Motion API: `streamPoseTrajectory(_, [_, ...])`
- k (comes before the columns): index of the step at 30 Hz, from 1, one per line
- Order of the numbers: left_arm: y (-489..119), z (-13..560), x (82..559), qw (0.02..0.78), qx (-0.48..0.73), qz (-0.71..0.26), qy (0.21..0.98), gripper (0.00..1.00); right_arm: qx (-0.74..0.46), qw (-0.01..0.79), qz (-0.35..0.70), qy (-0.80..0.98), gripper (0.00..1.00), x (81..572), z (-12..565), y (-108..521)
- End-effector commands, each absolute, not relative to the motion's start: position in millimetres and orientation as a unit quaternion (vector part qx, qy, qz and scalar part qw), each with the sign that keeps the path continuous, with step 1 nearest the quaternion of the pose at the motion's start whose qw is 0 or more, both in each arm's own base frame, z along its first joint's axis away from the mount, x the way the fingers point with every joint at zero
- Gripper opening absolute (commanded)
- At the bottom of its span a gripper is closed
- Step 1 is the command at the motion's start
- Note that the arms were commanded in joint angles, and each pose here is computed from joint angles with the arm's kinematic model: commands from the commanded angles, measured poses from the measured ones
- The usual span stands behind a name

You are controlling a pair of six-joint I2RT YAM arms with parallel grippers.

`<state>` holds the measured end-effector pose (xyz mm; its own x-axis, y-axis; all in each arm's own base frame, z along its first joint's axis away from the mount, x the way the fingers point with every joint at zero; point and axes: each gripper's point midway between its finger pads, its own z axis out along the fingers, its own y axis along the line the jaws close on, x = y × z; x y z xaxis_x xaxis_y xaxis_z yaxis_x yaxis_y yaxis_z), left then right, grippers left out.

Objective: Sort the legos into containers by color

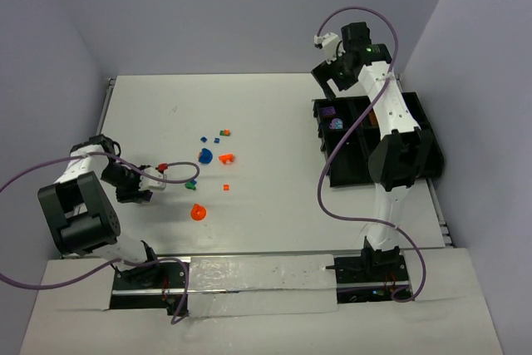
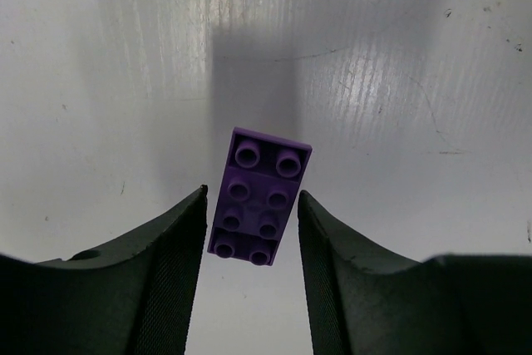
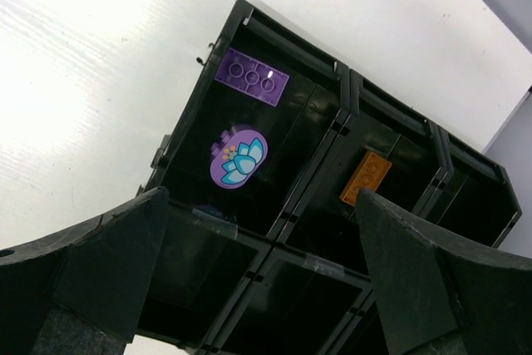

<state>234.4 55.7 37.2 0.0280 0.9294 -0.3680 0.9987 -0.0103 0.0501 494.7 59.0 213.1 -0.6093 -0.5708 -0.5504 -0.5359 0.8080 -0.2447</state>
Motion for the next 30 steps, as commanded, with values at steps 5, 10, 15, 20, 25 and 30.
streamPoseTrajectory(5, [45.6,28.8,228.8,0.148,0.727,-0.124,0.659,0.52,-0.293,0.33,-0.039,0.896,1.0,491.2,223.0,41.3])
streamPoseTrajectory(10, [40.8,28.5,232.6,0.157,0.725,-0.124,0.659,0.47,-0.289,0.343,-0.033,0.893,1.0,493.8,232.1,42.6])
streamPoseTrajectory(15, [37.8,42.4,249.8,0.185,0.715,-0.115,0.664,0.26,-0.288,0.365,-0.024,0.885,1.0,496.9,247.7,47.3])
streamPoseTrajectory(20, [8.9,110.7,307.1,0.291,0.661,-0.122,0.681,0.08,-0.292,0.428,0.058,0.853,1.0,498.7,282.8,79.2])
streamPoseTrajectory(25, [-62.6,217.8,366.4,0.428,0.544,-0.221,0.687,0.02,-0.346,0.48,0.226,0.774,1.0,471.6,332.3,146.1])
streamPoseTrajectory(30, [-142.3,313.8,384.9,0.51,0.416,-0.376,0.652,0.02,-0.425,0.471,0.34,0.694,1.0,425.4,356.5,227.1])
